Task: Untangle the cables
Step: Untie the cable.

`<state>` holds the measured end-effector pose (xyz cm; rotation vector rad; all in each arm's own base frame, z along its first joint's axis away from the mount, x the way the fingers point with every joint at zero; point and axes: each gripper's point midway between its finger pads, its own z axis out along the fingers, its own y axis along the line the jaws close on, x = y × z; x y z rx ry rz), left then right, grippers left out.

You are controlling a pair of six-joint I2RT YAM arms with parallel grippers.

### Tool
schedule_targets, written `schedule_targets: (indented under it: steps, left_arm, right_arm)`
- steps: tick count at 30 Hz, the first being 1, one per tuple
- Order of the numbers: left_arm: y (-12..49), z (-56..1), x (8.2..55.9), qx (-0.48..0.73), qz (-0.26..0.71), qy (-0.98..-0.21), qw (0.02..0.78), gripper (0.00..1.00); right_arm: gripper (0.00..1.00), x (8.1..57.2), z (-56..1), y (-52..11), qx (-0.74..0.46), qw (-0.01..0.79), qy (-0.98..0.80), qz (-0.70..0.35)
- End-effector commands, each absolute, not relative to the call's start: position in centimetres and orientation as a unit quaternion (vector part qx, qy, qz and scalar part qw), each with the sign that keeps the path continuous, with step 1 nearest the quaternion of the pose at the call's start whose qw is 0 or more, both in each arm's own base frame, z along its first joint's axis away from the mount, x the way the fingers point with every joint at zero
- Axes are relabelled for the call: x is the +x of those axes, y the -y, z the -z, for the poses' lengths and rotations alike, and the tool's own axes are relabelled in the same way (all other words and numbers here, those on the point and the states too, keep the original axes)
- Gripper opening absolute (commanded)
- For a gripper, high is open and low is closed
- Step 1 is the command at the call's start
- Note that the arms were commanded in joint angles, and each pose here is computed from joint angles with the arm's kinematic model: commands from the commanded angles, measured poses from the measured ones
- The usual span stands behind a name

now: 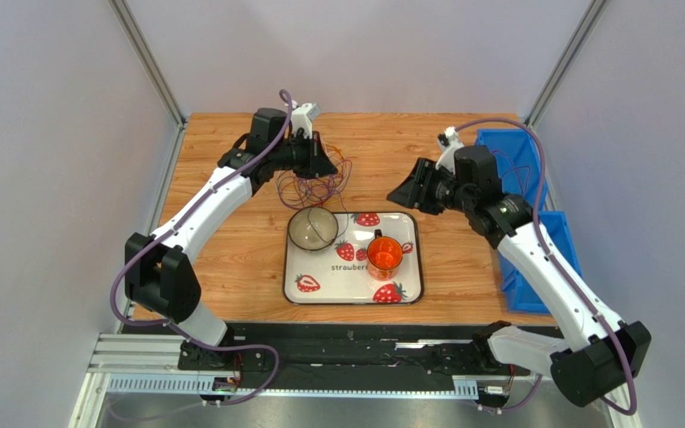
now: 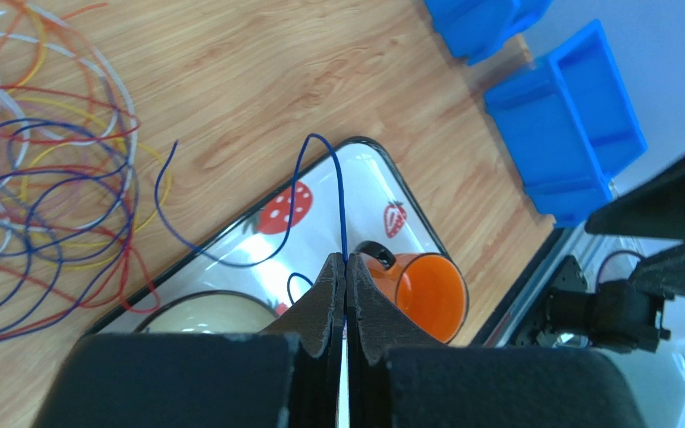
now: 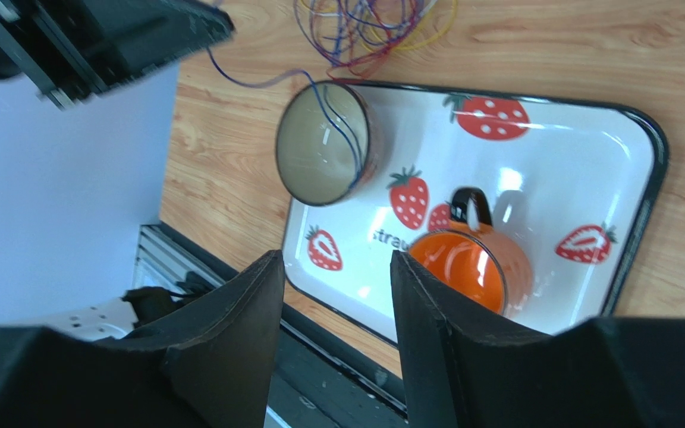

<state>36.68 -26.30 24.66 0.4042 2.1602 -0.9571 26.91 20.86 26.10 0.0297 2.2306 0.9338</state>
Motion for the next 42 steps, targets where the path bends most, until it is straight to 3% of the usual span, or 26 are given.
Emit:
schedule_targets:
  steps: [1,10,13,24,42]
  left_arm:
    - [29.1,-29.1,33.3,0.241,0.433,-0.778,0.387,0.0]
    - [30.2,-34.7,28.0,0.309,0.508,-0.735,0.326,0.0]
    - [30.3,-36.5,26.6,0.315,0.533,-0.722,0.309,0.0]
    - [29.5,-39.3,23.2,0.322,0.564,-0.703,0.289,0.0]
    - [30.5,-38.4,18.1,0.353,0.591,-0.682,0.246,0.0]
  right_arm:
    - [0.51,28.9,-32.0,-23.7,0.004,0.374,-0.821,-0.431]
    - [0.56,26.0,-38.5,-23.8,-0.283,0.47,-0.737,-0.395]
    - [0.58,24.5,-39.8,-23.4,-0.323,0.487,-0.712,-0.39]
    - [0.57,22.8,-43.7,-23.4,-0.374,0.506,-0.667,-0.4]
    - [0.5,21.8,-41.4,-25.3,-0.391,0.433,-0.672,-0.456]
